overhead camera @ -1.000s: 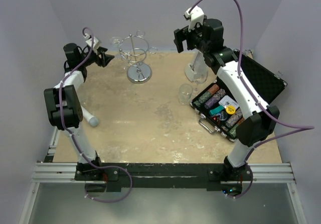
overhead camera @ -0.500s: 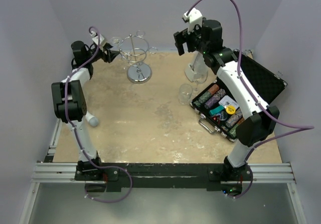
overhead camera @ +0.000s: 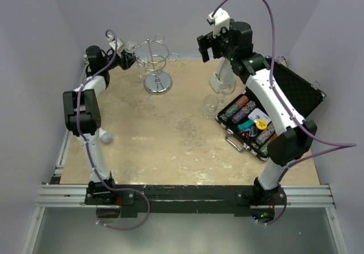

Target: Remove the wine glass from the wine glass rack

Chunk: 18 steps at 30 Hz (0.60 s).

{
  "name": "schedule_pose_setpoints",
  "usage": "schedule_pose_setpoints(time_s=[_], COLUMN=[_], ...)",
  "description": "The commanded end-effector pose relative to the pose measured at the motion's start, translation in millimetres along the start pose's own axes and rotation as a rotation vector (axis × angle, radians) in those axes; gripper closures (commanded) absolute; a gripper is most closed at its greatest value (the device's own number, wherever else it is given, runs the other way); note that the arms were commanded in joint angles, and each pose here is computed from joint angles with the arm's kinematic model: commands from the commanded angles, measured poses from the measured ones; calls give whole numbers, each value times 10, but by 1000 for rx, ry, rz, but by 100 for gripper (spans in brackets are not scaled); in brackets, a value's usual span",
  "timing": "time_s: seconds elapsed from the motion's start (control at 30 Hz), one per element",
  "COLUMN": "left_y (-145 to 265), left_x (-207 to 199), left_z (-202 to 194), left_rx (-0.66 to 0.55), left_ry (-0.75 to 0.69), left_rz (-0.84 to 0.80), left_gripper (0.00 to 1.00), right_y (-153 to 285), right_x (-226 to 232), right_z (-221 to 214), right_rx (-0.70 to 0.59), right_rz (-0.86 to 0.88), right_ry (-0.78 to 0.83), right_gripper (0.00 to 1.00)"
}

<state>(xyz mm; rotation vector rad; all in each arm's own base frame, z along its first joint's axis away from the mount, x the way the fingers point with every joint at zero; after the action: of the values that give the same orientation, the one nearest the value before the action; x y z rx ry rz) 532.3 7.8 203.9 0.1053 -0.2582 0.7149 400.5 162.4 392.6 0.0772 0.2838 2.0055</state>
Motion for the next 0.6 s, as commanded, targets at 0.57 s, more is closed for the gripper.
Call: schedule_pose_setpoints(time_s=[0.57], left_y=[-79], left_x=[38], left_z=[228], left_rx=[-44], left_ry=[-108], left_rz=[-35], left_gripper=[98], right_y=[1], right_x=[2], right_z=[137], right_rx=[-46], right_rz=[-19], right_ry=[3], right_gripper=[2])
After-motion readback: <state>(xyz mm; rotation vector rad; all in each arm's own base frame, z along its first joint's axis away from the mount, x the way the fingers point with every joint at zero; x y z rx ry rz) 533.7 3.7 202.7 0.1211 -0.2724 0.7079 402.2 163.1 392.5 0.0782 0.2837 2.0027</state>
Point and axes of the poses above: each gripper's point midway between its finger pads, its own y axis back along the fingers, its own x axis along the line the jaws close on, z = x × y, the point moved 10 cm from there along y, back along the fingers, and after that the axes turned 7 degrees about -y, right-handed, at the moved point
